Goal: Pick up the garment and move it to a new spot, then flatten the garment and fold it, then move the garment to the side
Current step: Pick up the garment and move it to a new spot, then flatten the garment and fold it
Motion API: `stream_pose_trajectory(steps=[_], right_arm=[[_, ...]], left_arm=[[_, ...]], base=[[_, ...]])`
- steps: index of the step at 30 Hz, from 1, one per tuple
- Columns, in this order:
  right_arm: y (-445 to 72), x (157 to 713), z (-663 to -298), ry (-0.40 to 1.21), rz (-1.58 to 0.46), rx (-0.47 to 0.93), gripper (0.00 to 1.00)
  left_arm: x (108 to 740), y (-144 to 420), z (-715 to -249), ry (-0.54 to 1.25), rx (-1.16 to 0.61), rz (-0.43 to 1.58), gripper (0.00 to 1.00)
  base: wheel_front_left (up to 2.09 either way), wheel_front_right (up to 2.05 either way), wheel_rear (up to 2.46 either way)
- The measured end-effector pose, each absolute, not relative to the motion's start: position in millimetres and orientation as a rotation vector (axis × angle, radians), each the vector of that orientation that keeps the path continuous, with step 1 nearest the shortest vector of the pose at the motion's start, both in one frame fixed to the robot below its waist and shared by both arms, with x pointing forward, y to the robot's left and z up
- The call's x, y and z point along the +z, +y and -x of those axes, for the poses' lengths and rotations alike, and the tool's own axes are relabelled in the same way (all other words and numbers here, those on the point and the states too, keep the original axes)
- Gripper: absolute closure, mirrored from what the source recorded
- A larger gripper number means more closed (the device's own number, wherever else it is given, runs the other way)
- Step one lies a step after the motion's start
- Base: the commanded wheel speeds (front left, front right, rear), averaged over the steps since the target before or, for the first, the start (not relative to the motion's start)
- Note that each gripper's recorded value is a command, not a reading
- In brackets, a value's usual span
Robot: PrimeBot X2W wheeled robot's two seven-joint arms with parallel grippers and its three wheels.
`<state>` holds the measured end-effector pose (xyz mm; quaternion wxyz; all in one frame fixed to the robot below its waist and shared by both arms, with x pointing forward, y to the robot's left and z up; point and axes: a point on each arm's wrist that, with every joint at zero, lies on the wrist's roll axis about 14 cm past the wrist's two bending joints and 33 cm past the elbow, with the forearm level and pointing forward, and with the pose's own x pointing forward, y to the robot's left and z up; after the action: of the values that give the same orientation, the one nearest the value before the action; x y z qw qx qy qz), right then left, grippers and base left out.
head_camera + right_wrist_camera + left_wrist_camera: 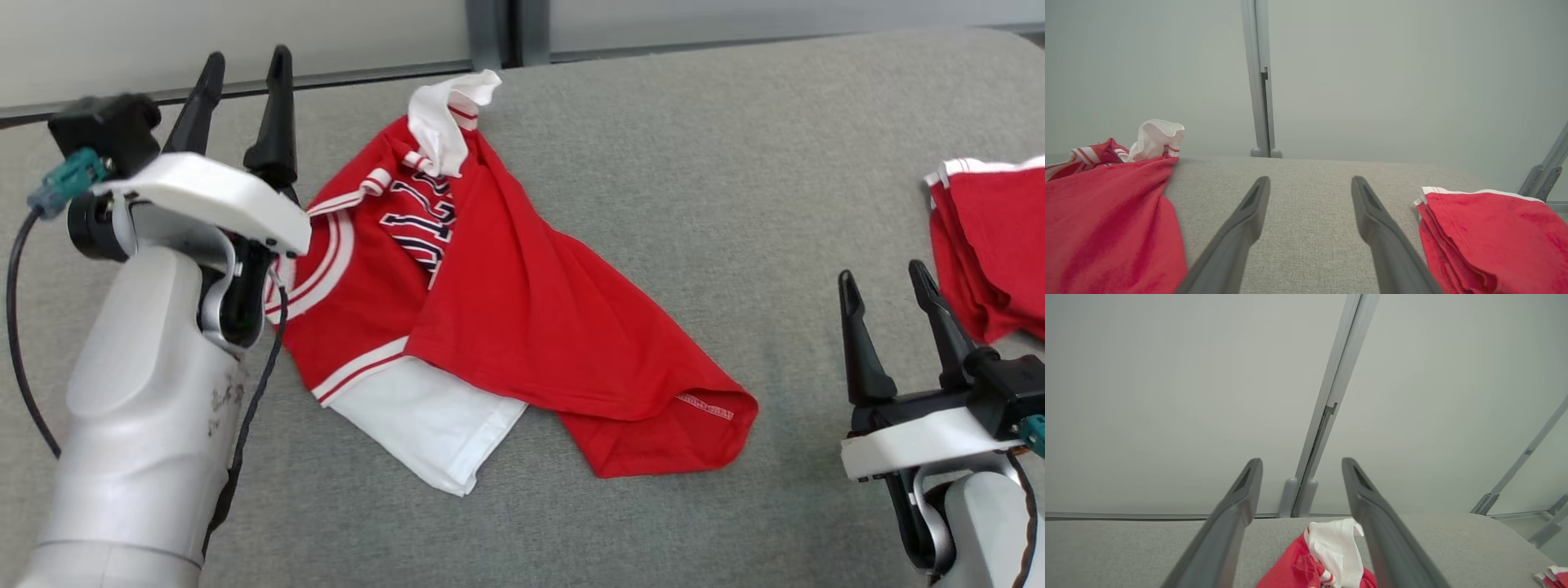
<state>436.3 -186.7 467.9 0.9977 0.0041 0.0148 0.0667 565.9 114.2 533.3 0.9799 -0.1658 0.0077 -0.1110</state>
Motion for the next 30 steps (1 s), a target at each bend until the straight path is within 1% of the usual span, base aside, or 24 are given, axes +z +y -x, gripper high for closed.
stream_pose_trajectory(steps=[4,8,9,10,12,14,16,21,25,30], right_arm=[[-171.3,469.3,-434.8,0.030,-0.002,0.188,0.00],[-154.8,473.9,-433.8,0.019,0.007,0.243,0.00],[-142.7,477.8,-432.1,0.009,0.006,0.277,0.00],[-142.7,477.8,-432.1,0.009,0.006,0.277,0.00],[-133.1,482.0,-430.0,-0.001,-0.002,0.302,0.00],[-124.2,485.1,-426.9,-0.007,-0.008,0.324,0.00],[-116.0,483.9,-422.7,-0.001,-0.010,0.347,0.00],[-97.7,485.7,-416.6,-0.004,-0.020,0.392,0.00],[-84.3,485.4,-415.5,-0.004,-0.008,0.437,0.00],[-36.1,487.9,-408.4,-0.016,-0.002,0.581,0.00]], left_arm=[[530.0,147.4,-531.0,-0.021,-0.163,0.314,0.00],[522.4,164.1,-489.5,-0.038,-0.122,0.290,0.00],[518.6,170.9,-469.0,-0.041,-0.096,0.281,0.00],[518.6,170.9,-469.0,-0.041,-0.096,0.281,0.00],[513.3,171.7,-447.4,-0.040,-0.087,0.308,0.00],[508.1,170.1,-426.8,-0.040,-0.072,0.408,0.00],[507.6,175.3,-410.6,-0.050,-0.059,0.396,0.00],[499.9,194.8,-378.9,-0.060,0.026,0.412,0.00],[496.3,196.3,-371.6,-0.055,0.042,0.406,0.00],[497.3,205.7,-369.8,-0.063,0.069,0.402,0.00]], base=[[0.00,0.00,0.00],[0.00,0.00,0.00],[0.00,0.00,0.00],[0.00,0.00,0.00],[0.00,0.00,0.00],[0.00,0.00,0.00],[0.00,0.00,0.00],[0.00,0.00,0.00],[0.00,0.00,0.00],[0.00,0.00,0.00]])
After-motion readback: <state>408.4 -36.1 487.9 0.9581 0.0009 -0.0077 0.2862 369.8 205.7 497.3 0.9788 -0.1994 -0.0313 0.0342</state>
